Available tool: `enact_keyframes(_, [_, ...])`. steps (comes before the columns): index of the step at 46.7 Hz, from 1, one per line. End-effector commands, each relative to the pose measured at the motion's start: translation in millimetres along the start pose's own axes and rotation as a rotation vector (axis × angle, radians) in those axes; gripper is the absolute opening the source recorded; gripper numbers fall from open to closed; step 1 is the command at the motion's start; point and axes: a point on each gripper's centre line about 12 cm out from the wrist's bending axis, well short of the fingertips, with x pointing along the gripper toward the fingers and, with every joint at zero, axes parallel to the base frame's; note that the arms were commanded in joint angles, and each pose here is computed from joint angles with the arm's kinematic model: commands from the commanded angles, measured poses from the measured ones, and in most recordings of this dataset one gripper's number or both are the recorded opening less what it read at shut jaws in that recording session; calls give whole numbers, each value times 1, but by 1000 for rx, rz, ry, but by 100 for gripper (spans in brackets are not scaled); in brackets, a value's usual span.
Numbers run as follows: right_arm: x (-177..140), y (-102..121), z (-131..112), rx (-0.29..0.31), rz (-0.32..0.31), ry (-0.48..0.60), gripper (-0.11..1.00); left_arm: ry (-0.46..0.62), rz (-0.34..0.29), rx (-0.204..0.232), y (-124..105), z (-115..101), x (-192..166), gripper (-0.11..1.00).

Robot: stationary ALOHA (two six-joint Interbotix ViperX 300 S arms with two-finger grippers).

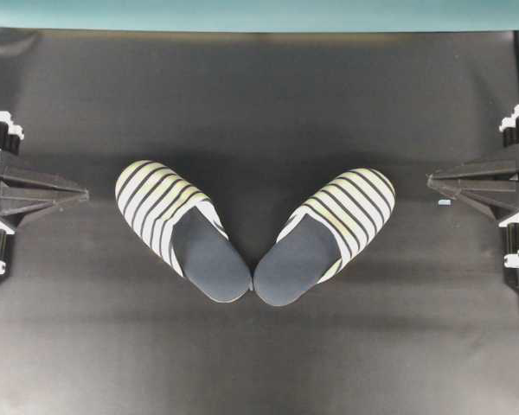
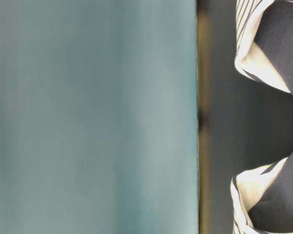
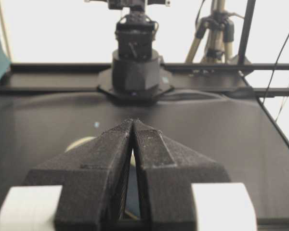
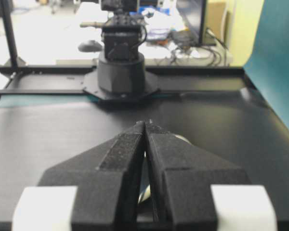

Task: Arrange the slippers with the left arm.
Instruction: 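Move the left gripper toward the left striped slipper's heel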

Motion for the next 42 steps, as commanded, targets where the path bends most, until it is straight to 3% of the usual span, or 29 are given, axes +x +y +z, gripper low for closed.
enact_keyframes(1, [2, 0, 8, 2, 1, -21, 4, 69, -19, 18, -3, -2, 5, 5])
enact_keyframes(4, [1, 0, 9, -2, 0, -26, 6, 132, -15, -2, -3, -3, 9, 3])
enact_keyframes(7, [0, 0, 9, -3, 0, -18, 0, 187, -8, -36, -2, -3, 13, 1])
enact_keyframes(12, [-1, 0, 6, 0, 0, 14, 0, 241, 12, -95, 0, -3, 21, 1])
enact_keyframes(21, [-1, 0, 1, 3, 1, 54, 0, 423, 92, -197, 12, -21, 37, 1])
enact_keyframes(42, [-1, 0, -2, 9, 1, 74, 0, 929, 244, -297, 30, -70, 99, 1])
